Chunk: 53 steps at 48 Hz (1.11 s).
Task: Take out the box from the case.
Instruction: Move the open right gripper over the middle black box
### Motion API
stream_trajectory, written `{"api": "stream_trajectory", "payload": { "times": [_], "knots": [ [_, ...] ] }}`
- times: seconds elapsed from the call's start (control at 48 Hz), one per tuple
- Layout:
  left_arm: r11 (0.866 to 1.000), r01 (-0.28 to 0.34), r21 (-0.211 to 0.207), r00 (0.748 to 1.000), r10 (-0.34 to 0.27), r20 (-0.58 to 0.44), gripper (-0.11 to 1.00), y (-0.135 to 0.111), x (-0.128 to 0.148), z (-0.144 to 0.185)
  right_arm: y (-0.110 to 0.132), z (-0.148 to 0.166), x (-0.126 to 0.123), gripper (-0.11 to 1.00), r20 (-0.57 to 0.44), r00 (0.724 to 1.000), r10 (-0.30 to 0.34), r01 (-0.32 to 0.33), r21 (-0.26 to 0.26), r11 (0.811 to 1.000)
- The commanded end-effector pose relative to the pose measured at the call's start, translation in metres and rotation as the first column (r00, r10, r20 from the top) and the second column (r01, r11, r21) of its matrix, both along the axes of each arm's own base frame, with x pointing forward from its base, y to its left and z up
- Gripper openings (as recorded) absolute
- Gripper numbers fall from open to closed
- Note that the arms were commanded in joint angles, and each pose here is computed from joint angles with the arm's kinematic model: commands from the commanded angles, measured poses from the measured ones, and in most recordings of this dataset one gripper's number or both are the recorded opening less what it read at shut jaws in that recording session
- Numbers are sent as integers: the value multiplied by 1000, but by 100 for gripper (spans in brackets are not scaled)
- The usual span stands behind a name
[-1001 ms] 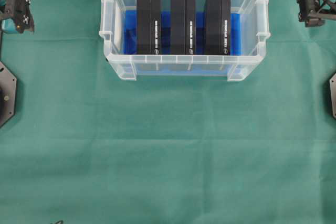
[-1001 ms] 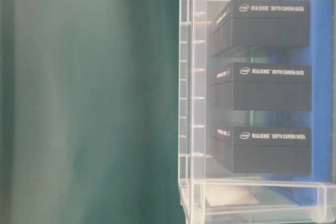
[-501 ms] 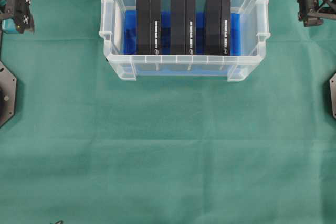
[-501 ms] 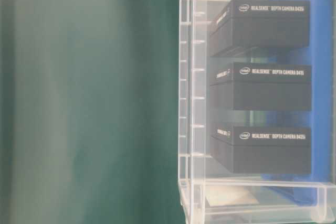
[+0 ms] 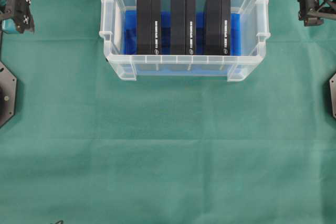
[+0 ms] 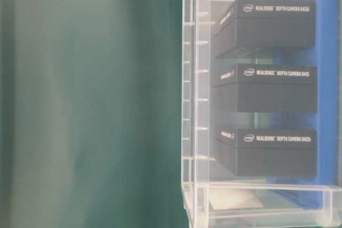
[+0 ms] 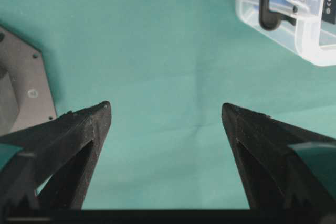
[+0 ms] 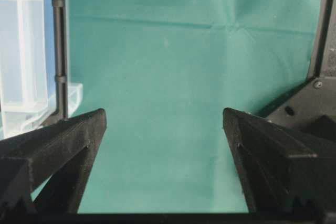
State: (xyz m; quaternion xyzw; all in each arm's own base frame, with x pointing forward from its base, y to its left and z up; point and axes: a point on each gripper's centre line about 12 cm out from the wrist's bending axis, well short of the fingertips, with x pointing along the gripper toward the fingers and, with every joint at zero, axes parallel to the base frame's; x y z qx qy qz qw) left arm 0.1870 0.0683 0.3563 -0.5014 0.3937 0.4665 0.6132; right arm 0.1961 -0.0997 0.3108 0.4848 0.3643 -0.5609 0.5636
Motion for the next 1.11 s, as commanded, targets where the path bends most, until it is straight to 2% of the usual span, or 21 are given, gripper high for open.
{"api": "stream_trajectory", "payload": {
  "times": [0.0,0.48,0.709,1.084],
  "knots": [
    [1000,-3,6,1000,3,15,92,1,1,4,-1,7,1,95,20,1000,-3,4,-10,1000],
    [1000,-5,5,1000,4,13,92,1,1,4,-9,8,27,95,13,1000,-3,3,5,1000],
    [1000,-6,4,1000,6,14,92,1,1,4,-13,6,58,95,34,999,10,-10,12,1000],
    [1000,-3,5,1000,3,6,92,1,0,2,-16,7,128,95,79,995,56,-56,-2,998]
  ]
}}
